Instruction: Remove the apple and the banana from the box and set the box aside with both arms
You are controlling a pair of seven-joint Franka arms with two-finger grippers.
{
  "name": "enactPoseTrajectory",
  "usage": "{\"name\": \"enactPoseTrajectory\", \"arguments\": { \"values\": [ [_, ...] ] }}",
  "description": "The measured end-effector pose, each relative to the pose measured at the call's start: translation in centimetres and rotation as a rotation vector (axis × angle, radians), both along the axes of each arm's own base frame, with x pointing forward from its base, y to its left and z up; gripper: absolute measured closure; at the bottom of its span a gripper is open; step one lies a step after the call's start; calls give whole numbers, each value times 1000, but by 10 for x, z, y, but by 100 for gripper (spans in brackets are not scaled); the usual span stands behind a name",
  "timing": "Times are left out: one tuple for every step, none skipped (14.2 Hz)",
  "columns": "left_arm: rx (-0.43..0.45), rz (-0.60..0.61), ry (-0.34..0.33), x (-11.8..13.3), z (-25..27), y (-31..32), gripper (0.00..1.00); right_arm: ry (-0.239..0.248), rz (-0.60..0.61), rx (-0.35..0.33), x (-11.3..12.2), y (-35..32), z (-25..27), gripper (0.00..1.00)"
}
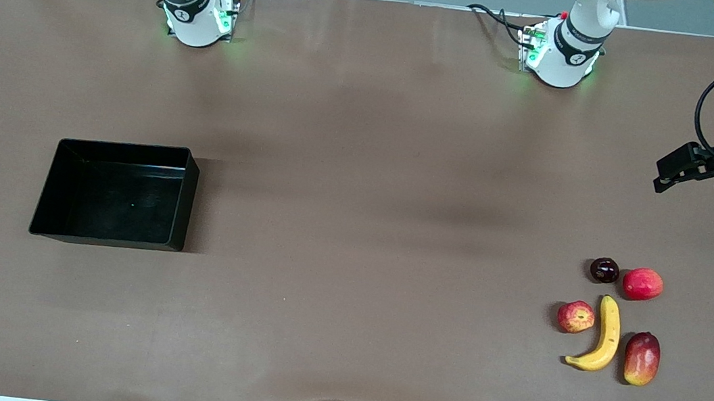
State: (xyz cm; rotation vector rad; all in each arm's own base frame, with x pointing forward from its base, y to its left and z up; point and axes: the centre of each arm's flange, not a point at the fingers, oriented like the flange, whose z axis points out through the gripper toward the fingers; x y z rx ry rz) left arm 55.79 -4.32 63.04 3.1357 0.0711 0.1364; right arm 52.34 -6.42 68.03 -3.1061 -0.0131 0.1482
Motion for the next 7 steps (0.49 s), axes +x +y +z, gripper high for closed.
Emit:
{"name": "enactPoseTrajectory", "arguments": {
  "values": [
    [0,2,-3,0,2,1,0,0,1,0,1,1,-1,0],
    [0,4,-6,0,3,2,0,0,2,0,1,1,-2,0],
    [-1,8,-7,0,3,4,0,-1,2,0,2,1,-3,0],
    [-1,12,-7,1,3,7,0,-3,2,0,2,1,-4,0],
    [-1,15,-7,1,3,8,0,-6,2,0,3,1,-4,0],
    [-1,16,-7,1,3,9,0,-10,1,-1,3,0,-4,0],
    [-1,16,-7,1,3,9,0,-12,1,-1,3,0,-4,0]
  ]
}}
